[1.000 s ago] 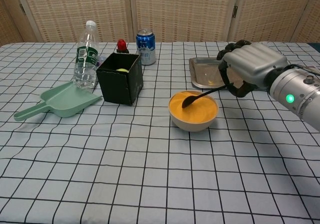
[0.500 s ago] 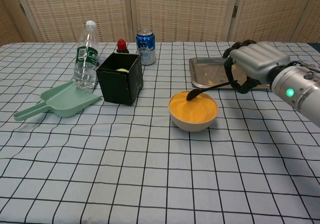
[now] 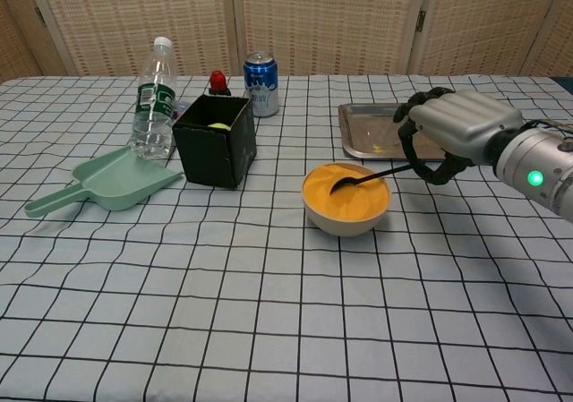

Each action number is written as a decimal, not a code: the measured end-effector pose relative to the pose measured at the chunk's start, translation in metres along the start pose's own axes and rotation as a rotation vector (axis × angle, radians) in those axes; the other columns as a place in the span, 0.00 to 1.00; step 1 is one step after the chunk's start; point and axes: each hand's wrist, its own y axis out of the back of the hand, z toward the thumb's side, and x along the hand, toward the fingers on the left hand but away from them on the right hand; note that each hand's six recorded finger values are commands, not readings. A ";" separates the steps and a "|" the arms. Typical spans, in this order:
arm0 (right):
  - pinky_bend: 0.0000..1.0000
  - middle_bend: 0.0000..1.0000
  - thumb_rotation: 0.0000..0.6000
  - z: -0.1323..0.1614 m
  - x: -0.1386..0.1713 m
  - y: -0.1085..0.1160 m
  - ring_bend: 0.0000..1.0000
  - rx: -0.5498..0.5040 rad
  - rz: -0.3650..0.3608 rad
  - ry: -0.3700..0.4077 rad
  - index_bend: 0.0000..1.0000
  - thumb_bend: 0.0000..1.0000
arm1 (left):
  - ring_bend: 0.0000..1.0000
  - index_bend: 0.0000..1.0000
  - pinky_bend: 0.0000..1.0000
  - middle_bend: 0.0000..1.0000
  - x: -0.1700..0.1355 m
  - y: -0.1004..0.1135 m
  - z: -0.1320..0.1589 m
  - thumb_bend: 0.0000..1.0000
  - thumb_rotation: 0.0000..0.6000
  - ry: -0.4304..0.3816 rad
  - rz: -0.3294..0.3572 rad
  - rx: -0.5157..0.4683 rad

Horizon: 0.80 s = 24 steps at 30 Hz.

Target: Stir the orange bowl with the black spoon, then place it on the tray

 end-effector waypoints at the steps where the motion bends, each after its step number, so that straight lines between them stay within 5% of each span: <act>1: 0.03 0.14 1.00 0.000 0.002 0.000 0.01 0.003 0.006 0.005 0.98 0.75 | 0.00 0.00 0.08 0.00 0.000 0.000 0.000 0.45 1.00 -0.001 0.000 0.000; 7: 0.03 0.14 1.00 0.001 0.012 0.003 0.01 0.005 0.021 0.019 0.98 0.75 | 0.00 0.00 0.08 0.00 0.000 0.001 0.003 0.45 1.00 -0.007 0.004 0.002; 17: 0.06 0.16 1.00 -0.001 0.004 0.023 0.02 -0.011 -0.186 -0.038 0.97 0.75 | 0.00 0.00 0.08 0.00 -0.002 0.003 0.003 0.45 1.00 -0.007 0.015 0.004; 24: 0.06 0.16 1.00 0.003 0.005 0.015 0.02 0.000 -0.221 -0.036 0.96 0.75 | 0.00 0.00 0.08 0.00 -0.002 0.002 0.003 0.45 1.00 -0.009 0.009 0.004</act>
